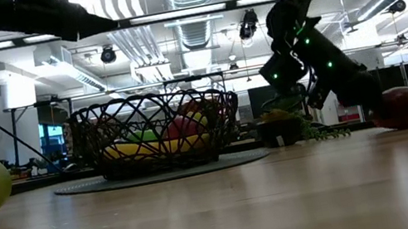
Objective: Build produce basket
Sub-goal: Put the red apple into the black wire basket
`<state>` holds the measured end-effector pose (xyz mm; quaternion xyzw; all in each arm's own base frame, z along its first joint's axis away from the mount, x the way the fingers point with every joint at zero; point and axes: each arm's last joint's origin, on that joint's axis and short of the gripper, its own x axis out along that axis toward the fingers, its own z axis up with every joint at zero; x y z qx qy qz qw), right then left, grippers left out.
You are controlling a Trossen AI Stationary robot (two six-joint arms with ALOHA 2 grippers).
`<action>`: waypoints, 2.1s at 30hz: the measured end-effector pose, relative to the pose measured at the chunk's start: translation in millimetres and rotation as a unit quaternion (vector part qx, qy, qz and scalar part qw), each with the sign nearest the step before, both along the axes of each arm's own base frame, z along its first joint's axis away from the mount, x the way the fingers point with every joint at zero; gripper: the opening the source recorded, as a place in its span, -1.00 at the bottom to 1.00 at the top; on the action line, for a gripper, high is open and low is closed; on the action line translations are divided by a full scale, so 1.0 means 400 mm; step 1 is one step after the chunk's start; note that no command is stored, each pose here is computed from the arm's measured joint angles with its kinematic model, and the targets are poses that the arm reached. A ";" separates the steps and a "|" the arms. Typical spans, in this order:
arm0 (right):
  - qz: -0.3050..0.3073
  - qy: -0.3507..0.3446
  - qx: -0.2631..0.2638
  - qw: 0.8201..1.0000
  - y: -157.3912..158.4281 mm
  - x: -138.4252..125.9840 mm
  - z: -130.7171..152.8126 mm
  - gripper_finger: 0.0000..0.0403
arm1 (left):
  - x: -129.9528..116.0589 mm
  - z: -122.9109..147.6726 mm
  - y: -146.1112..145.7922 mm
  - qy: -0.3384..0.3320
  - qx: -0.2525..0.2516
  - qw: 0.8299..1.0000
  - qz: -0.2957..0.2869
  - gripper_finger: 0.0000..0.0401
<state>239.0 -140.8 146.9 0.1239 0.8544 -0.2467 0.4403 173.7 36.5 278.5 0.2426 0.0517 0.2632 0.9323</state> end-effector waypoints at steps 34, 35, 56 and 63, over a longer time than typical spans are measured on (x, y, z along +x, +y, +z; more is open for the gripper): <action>-0.125 -0.179 -0.024 0.976 0.014 0.059 0.110 0.17 | 0.000 -0.004 0.000 0.008 -0.001 1.000 0.000 -1.00; -0.125 -0.208 -0.027 0.970 0.019 0.067 0.130 0.17 | 0.000 -0.004 0.000 0.008 -0.001 1.000 0.000 -1.00; -0.072 -0.803 -0.074 0.587 0.091 0.169 0.393 0.15 | 0.000 0.005 -0.001 -0.013 0.000 1.000 -0.001 -1.00; -0.097 -0.897 -0.043 0.429 0.090 0.285 0.266 0.15 | 0.000 0.019 -0.010 -0.042 0.001 0.999 -0.011 -1.00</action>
